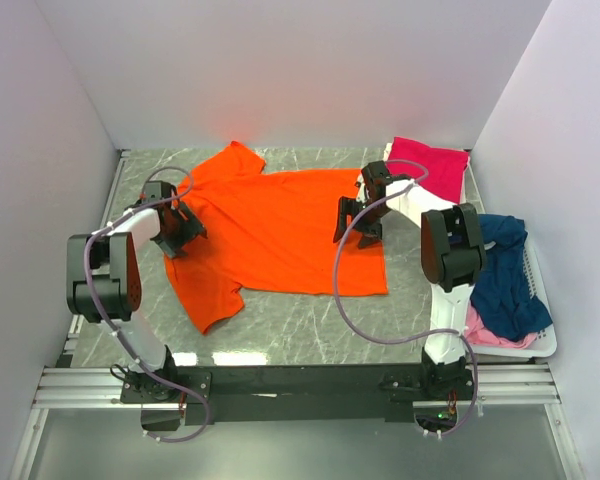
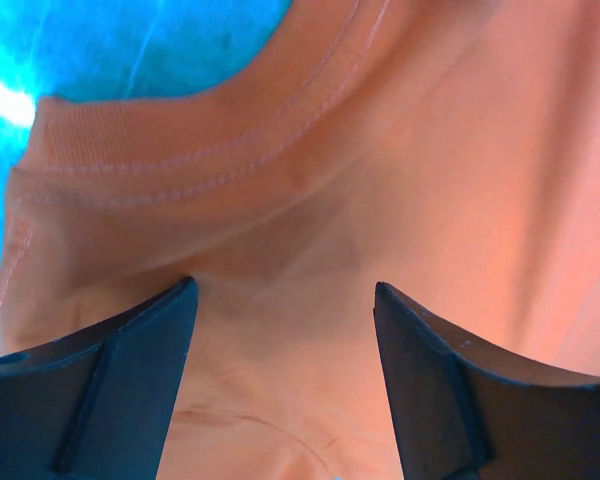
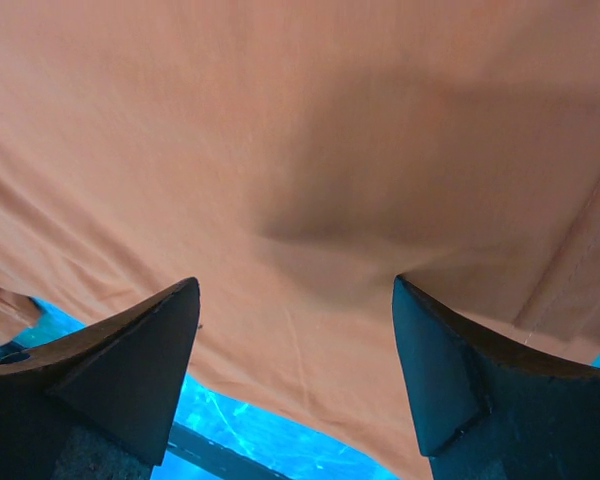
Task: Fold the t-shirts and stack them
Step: Flatten the tshirt out
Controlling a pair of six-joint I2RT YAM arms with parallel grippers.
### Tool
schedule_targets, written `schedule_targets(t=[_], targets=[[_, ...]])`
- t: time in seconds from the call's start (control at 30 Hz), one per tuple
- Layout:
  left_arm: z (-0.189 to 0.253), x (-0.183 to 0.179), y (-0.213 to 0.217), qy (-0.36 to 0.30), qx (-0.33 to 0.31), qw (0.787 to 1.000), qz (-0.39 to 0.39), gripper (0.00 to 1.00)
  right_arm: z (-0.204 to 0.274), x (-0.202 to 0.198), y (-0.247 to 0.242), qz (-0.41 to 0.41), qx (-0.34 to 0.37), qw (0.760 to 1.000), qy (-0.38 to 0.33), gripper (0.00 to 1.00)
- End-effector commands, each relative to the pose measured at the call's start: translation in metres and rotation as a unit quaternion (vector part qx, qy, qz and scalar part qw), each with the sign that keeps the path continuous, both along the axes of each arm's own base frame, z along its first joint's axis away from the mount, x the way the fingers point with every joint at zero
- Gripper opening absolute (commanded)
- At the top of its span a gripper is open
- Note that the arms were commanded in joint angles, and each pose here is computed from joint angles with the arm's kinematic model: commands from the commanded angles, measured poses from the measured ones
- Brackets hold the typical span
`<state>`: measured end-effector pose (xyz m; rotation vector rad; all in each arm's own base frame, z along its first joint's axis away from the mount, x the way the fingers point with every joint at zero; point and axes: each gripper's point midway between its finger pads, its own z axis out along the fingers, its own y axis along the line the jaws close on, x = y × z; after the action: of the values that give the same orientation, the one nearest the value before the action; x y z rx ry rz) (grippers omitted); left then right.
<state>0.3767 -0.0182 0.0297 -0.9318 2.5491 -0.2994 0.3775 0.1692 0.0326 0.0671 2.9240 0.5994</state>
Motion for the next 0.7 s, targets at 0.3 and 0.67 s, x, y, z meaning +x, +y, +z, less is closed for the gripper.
schedule_targets(t=[0.3, 0.67], targets=[[-0.016, 0.048, 0.025, 0.018, 0.037, 0.999, -0.029, 0.78, -0.008, 0.029, -0.011, -0.027, 0.008, 1.000, 0.011, 0.84], [0.021, 0.117, 0.027, -0.031, 0.042, 0.997, -0.060, 0.77, 0.004, 0.056, -0.004, -0.007, 0.019, 1.000, 0.002, 0.84]])
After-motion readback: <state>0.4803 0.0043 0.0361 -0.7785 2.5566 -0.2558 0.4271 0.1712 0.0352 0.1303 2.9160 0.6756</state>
